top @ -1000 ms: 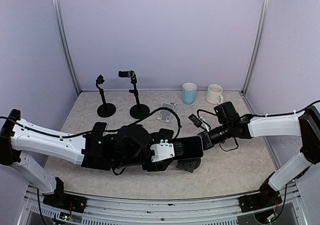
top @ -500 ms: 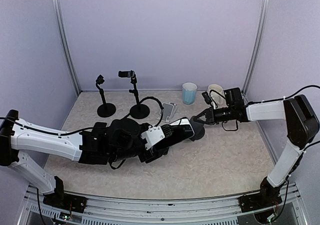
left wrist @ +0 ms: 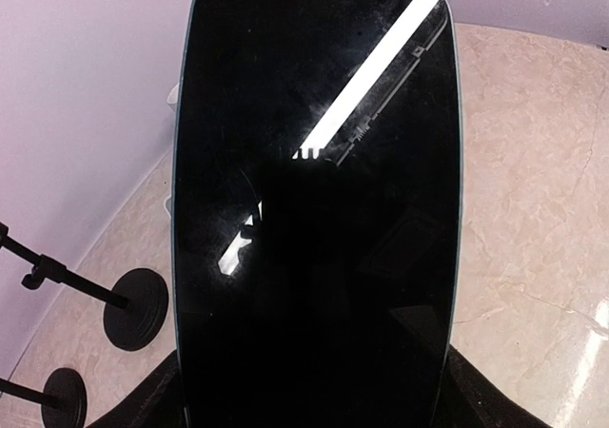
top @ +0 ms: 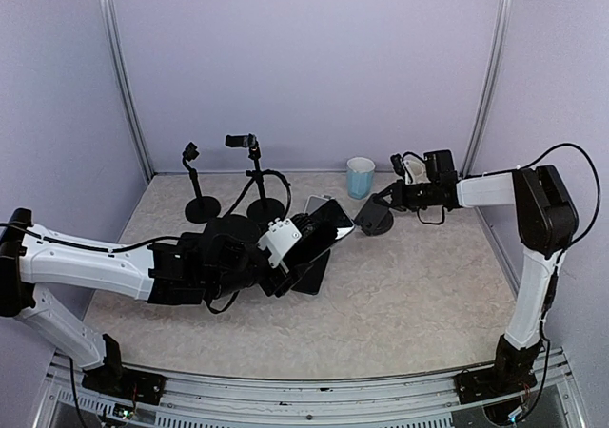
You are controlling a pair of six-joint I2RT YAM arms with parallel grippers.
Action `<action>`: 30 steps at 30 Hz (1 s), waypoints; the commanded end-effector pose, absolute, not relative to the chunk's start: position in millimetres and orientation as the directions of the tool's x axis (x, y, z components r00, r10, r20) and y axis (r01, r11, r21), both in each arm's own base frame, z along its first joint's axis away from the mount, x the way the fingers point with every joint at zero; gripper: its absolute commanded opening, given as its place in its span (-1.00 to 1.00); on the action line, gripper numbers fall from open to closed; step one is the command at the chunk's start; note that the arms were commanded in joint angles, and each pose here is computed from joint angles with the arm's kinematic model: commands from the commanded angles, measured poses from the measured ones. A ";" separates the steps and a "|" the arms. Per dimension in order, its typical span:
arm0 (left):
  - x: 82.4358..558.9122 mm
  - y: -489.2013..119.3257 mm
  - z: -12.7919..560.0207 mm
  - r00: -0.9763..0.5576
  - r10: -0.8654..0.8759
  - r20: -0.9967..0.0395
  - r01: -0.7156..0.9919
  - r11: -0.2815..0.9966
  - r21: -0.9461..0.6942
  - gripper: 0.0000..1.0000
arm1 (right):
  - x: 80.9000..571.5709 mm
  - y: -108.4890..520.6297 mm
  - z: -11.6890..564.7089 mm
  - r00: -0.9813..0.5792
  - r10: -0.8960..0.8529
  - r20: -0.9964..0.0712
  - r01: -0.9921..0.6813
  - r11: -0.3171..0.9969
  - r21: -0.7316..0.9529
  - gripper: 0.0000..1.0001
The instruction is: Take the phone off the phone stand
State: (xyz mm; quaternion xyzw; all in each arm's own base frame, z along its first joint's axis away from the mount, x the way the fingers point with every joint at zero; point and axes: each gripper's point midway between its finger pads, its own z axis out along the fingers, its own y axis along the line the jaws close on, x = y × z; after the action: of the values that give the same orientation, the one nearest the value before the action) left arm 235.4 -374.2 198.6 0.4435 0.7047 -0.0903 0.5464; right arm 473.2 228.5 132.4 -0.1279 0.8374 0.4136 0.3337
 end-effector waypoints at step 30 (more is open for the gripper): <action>283.2 -399.7 203.8 -0.305 0.237 -0.923 0.581 0.814 0.017 -0.17 | 524.0 172.9 127.1 -0.729 0.219 -0.648 -0.358 0.686 0.634 0.45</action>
State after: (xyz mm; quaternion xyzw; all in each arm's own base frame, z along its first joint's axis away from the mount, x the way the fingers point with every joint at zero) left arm 269.1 -391.3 173.6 0.3216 0.7946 -0.1352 0.4969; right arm 527.7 183.5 94.1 -0.0410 0.8518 0.4006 0.3350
